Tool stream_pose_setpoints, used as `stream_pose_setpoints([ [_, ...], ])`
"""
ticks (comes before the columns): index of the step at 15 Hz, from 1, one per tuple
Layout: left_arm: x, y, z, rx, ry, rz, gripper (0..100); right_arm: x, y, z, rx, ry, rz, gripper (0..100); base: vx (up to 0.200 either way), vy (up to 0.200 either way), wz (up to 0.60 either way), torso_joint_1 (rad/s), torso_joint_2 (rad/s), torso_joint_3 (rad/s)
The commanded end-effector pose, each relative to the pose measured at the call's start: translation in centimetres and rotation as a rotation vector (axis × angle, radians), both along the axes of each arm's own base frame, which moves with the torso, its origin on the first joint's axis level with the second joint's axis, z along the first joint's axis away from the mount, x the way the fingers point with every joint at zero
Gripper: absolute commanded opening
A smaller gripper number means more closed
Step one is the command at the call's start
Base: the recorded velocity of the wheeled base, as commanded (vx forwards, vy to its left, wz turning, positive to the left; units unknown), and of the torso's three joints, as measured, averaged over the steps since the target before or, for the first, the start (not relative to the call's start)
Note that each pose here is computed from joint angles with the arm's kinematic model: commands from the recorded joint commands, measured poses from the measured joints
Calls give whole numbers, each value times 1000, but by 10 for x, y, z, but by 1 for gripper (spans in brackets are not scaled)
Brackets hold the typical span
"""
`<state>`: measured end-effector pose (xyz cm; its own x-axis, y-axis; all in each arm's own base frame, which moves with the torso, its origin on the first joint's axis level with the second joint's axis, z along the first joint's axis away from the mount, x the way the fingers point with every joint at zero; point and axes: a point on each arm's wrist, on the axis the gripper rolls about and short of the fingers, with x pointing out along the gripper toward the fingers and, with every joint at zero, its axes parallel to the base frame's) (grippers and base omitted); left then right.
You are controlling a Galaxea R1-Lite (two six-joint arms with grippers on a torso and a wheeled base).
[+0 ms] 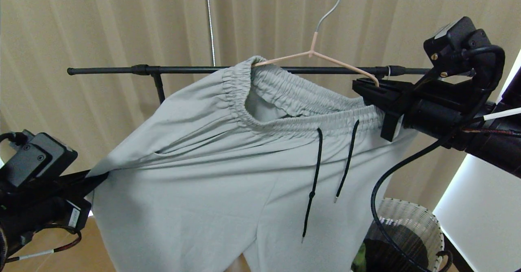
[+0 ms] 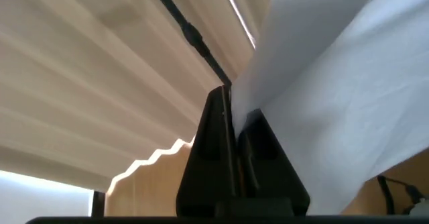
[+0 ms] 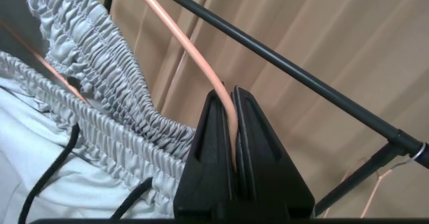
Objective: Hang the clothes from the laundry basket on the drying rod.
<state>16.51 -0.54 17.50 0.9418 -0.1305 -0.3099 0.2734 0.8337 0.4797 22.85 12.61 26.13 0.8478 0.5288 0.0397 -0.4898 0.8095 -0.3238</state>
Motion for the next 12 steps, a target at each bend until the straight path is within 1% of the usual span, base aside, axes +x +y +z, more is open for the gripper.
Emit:
stream_pose_setpoints([
  [1,-2,0,2,-3,-10,-6,100,0,0,1,0,-2,2,0,0,0,0,0,0,0],
  [2,-3,-1,1,-8,-11,-7,100,1,1,0,0,0,1,0,0,0,0,0,0,0],
  [3,-5,-3,3,-33,-17,-33,100,1,1,0,-3,2,-1,0,0,0,0,0,0,0],
  [4,-8,-7,7,-79,-30,-64,100,1,0,-1,-5,6,-2,0,0,0,0,0,0,0],
  [5,-11,-10,11,-111,-45,-76,100,1,0,-2,-9,10,-9,0,0,0,0,0,0,0],
  [6,-15,-14,16,-140,-65,-97,100,0,-1,-6,-25,39,-27,0,0,0,0,0,0,0],
  [8,-24,-15,23,-170,-104,-112,100,-3,-4,-8,-46,76,-61,0,0,0,0,0,0,0],
  [10,-46,-21,38,-253,-180,-174,100,-8,-8,-14,-78,127,-116,0,0,0,0,0,0,0],
  [11,-56,-21,45,-273,-197,-193,100,-12,-10,-18,-96,155,-134,0,0,0,0,0,0,0],
  [12,-60,-20,50,-275,-184,-191,100,-15,-13,-22,-112,178,-154,0,0,0,0,0,0,0],
])
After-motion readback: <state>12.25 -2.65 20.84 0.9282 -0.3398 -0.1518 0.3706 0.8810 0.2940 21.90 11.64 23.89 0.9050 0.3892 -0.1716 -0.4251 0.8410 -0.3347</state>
